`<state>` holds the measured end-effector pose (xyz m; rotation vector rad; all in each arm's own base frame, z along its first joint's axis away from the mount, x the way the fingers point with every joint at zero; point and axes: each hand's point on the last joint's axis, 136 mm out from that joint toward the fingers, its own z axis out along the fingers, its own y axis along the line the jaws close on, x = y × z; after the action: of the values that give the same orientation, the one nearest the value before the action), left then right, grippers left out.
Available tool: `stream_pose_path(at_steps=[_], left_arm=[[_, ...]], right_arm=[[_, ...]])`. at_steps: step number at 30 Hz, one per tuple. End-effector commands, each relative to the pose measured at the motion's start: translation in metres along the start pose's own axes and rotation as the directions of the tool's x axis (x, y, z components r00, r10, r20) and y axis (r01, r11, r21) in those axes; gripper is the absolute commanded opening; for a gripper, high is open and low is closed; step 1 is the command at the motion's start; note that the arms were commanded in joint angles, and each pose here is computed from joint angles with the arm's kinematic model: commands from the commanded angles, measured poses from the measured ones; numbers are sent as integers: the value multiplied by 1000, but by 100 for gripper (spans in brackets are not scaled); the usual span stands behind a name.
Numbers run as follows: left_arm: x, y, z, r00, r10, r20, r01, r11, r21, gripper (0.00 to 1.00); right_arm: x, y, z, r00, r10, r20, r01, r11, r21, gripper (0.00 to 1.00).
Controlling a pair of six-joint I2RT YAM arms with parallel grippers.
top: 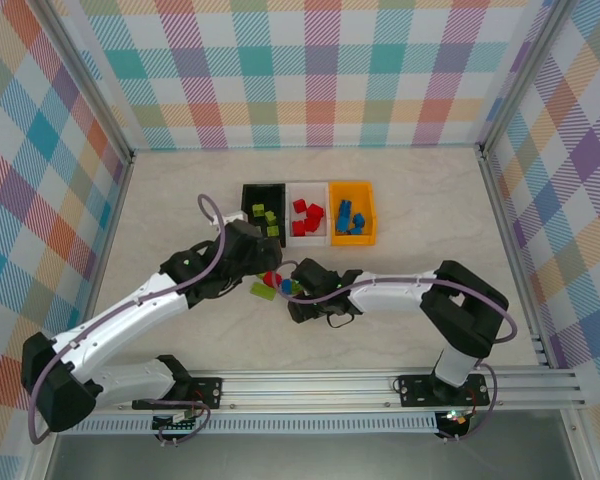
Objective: Sort the legos into containers by color
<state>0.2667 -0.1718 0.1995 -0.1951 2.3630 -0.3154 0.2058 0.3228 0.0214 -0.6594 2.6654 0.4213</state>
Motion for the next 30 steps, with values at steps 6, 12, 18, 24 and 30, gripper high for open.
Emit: stream_pose_path(at_steps=[6,12,18,24,30], left_arm=[[15,46,-13,999,-36,30,39,994,-104,100],[29,66,-16,998,-50,33,54,990,-133,100],[39,74,-18,997,-62,35,65,992,-108,100],[51,69,-10,998,-64,0,64,996,-57,100],[67,57,11,996,-43,-84,40,999,-36,100]], right_arm=[[-6,0,-9,998,-28,51,27,1000,15,36],[-33,13,-66,984,-59,167,71,995,-67,29],[-107,-28,-106,953,71,295,-40,993,-111,28],[-185,-73,-79,941,174,289,-147,983,-114,29],[-231,-101,-40,946,212,244,-202,977,-64,34]])
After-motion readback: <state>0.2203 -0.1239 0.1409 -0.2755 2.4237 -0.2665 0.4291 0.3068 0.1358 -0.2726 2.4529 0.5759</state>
